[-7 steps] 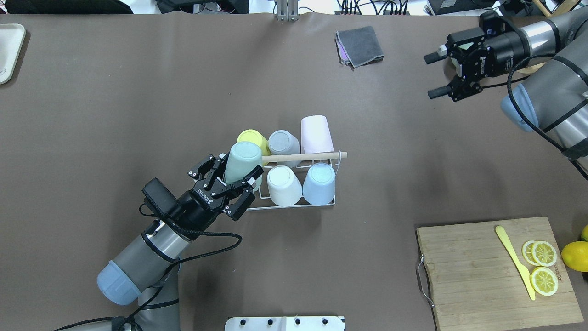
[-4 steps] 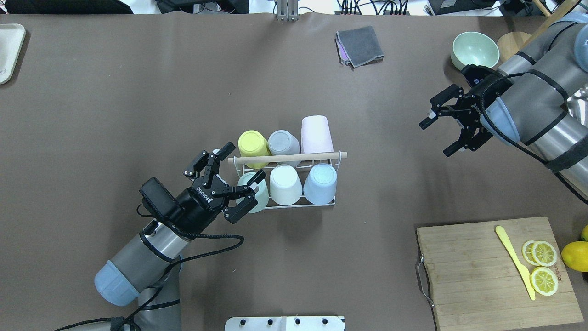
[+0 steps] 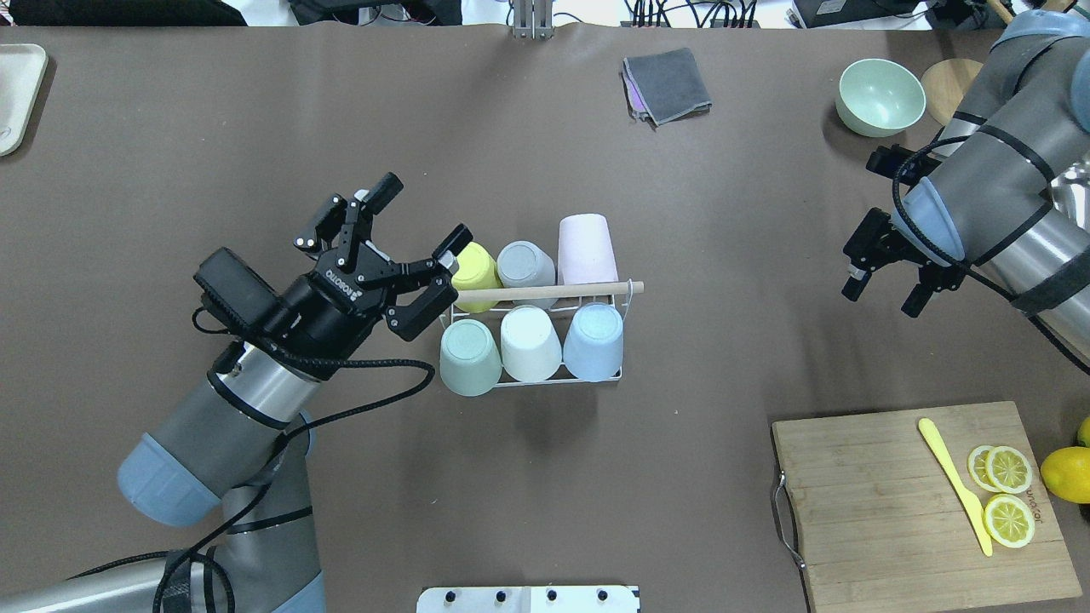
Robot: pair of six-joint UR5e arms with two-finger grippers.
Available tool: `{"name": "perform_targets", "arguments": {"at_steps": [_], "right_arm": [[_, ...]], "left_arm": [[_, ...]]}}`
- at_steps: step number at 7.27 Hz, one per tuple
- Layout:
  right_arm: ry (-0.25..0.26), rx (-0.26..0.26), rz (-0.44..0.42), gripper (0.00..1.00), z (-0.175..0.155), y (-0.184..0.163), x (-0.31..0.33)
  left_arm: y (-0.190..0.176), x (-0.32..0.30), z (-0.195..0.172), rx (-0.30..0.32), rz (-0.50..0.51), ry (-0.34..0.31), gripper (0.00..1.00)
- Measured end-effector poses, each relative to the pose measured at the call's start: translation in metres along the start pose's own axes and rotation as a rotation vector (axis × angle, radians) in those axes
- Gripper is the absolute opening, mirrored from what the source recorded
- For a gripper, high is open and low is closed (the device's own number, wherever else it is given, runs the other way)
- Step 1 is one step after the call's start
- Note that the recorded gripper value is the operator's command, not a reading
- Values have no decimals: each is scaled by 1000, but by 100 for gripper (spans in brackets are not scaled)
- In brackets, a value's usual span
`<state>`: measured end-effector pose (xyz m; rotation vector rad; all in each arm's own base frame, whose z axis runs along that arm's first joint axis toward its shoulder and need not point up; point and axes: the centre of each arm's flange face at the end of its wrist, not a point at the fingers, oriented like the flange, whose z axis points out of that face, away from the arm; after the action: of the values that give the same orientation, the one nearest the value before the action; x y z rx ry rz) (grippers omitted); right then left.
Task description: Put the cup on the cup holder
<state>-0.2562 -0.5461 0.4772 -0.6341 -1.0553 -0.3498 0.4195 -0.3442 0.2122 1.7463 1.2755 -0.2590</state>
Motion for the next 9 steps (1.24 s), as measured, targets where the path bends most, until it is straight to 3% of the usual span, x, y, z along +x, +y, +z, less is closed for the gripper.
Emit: {"name": "perform_targets", "arguments": {"at_steps": [2, 3, 6, 8, 9], "right_arm": [[258, 75, -175, 100, -32, -5, 18], [330, 115, -234, 100, -43, -8, 20], [424, 216, -436, 100, -35, -13, 30], [440, 266, -531, 99, -19, -7, 44], [442, 288, -531, 97, -18, -1, 54]], "left_arm": [[-50, -31, 27, 27, 85, -71, 97], [-72, -52, 39, 40, 126, -115, 97], [-145, -138, 81, -2, 248, -352, 97], [-190, -210, 103, -94, 343, -581, 97], [-208, -241, 107, -145, 368, -662, 97]]}}
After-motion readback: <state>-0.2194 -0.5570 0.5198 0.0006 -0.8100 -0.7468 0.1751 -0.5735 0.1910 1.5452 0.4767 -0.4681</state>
